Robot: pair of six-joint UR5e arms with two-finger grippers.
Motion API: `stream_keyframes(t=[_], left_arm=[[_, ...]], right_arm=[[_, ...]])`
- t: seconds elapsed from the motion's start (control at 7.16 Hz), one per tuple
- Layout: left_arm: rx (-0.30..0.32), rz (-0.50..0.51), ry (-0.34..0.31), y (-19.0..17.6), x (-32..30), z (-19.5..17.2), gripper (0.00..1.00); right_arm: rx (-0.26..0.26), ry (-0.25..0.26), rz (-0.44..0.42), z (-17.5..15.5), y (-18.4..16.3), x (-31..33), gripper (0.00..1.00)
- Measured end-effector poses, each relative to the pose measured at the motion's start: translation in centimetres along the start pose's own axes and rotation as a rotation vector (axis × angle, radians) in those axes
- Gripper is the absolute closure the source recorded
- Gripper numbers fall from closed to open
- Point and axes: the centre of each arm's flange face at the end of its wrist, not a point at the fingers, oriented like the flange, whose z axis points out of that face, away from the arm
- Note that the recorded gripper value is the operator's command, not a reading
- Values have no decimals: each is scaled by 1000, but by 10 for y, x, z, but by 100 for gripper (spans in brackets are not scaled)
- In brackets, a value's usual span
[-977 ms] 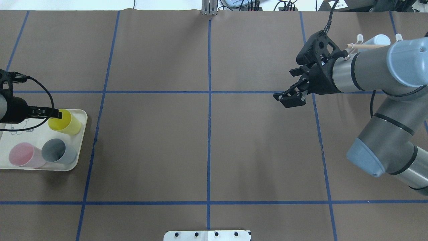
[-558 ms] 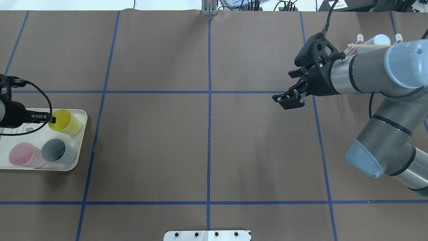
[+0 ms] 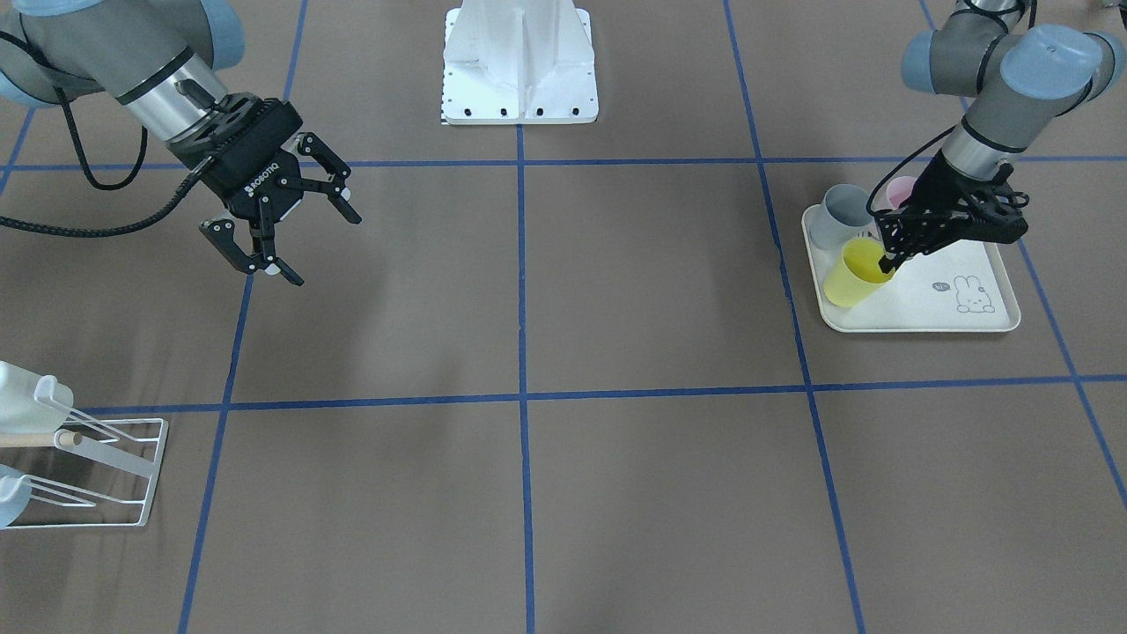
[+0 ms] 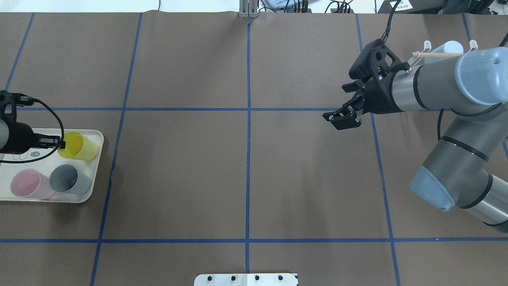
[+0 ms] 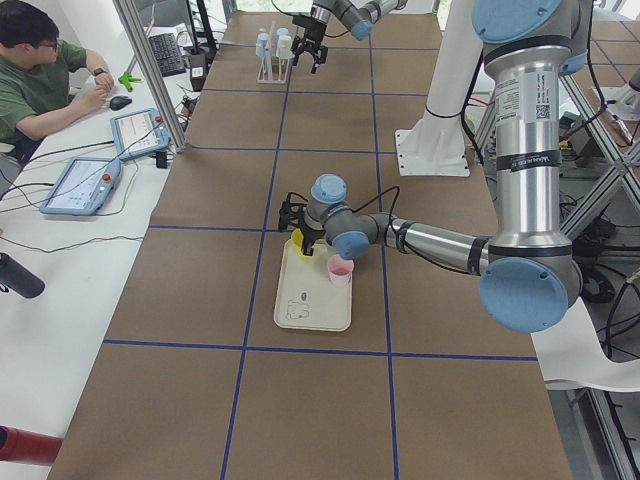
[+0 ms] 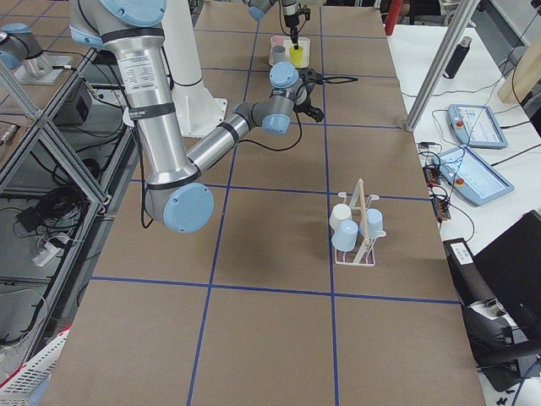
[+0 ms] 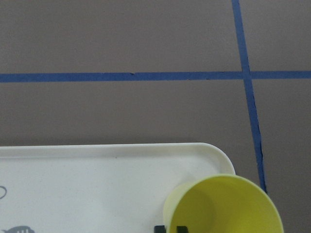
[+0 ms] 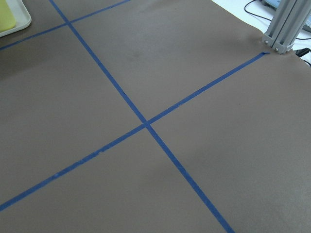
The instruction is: Transfer IKEA cup to right arm and place on rack
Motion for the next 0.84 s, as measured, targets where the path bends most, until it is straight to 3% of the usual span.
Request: stream_keyframes(t=[0.42,0.7,0.84], left_arm=[[6,-10,44,-9,6,-24,100],[33,-68,122,-28,18,-67,100],[35,-132,193,-33,42,-92,100]], right_arm=[[11,-3,-8,1,-4,-2,0],[40,-28,-27,6,-24,-18,1],[57,-43,-42,12,-37,-29,1]])
